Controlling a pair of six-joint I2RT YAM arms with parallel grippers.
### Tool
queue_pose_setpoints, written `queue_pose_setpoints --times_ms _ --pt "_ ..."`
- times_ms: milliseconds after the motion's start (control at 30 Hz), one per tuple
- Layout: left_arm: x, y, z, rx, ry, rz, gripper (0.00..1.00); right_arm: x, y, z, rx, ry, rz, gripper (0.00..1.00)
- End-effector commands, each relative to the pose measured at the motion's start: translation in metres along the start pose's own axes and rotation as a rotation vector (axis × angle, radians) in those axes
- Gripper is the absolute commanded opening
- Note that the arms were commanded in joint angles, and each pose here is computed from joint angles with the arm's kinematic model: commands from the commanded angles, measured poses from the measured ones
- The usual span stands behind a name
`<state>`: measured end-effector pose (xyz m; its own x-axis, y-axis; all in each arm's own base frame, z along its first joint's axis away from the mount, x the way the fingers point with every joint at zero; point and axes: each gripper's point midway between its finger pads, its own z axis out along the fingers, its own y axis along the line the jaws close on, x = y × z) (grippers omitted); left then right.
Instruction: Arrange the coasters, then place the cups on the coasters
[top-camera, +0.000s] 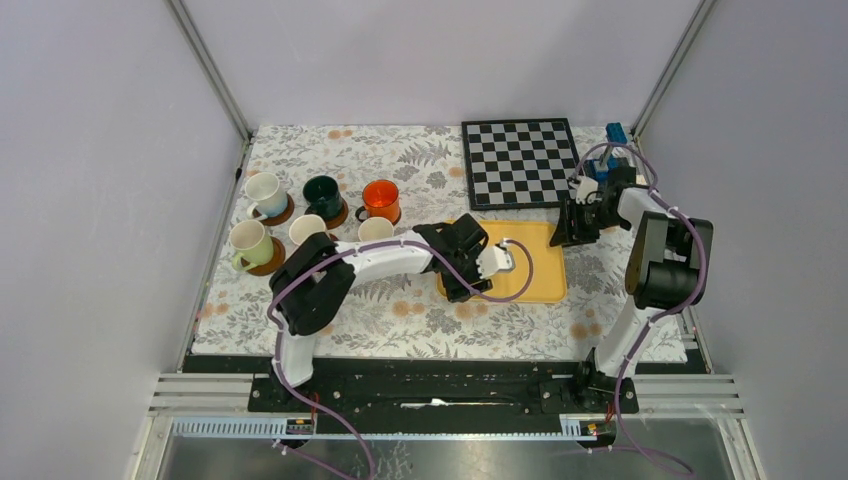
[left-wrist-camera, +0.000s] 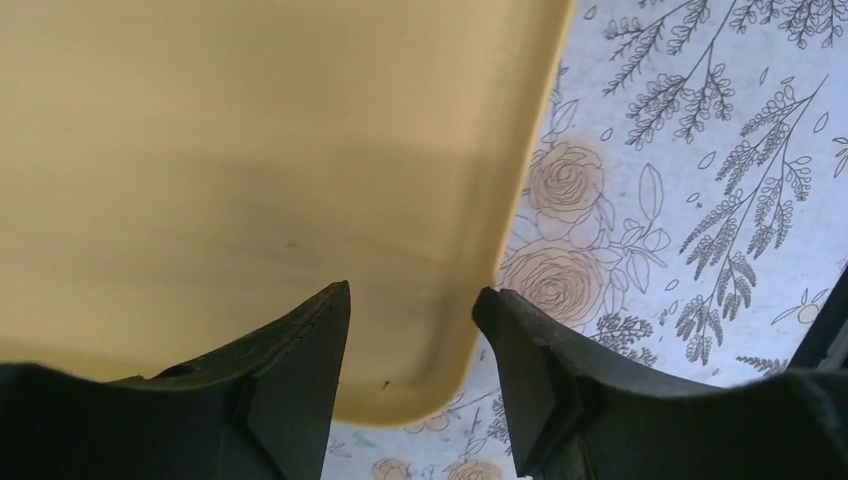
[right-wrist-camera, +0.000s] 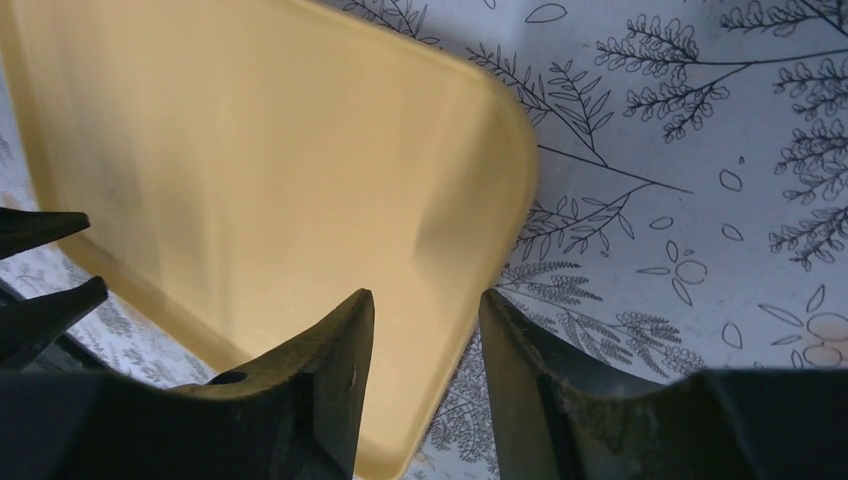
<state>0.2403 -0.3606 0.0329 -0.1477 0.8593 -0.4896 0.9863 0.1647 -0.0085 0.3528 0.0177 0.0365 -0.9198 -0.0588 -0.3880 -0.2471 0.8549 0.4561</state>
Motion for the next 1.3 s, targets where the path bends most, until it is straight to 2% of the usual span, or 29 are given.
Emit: queue_pose_setpoints --times_ms 0,300,533,767,1133,1267 --pt "-0.004 -0.014 0.006 -0.005 -0.029 0.018 0.58 0.004 0.001 0.016 0.007 0.032 -0.023 0.48" --pt "0.007 0.006 0.011 -0.049 -0.017 -0.045 0.55 -0.005 -0.004 0.035 0.026 0.038 -0.03 0.4" --pt "0.008 0.042 0.002 -0.096 -0.035 -0.082 0.52 -0.026 -0.009 0.04 0.035 0.01 -0.026 0.38" --pt "0.015 0.053 0.003 -0.102 -0.026 -0.101 0.51 -0.041 -0.007 0.053 0.022 0.007 -0.037 0.38" --pt "0.012 0.057 -0.002 -0.107 -0.04 -0.129 0.52 -0.057 -0.004 0.056 0.033 0.001 -0.059 0.41" --pt "0.013 0.059 -0.005 -0.11 -0.044 -0.152 0.55 -0.06 -0.002 0.051 0.036 -0.004 -0.064 0.51"
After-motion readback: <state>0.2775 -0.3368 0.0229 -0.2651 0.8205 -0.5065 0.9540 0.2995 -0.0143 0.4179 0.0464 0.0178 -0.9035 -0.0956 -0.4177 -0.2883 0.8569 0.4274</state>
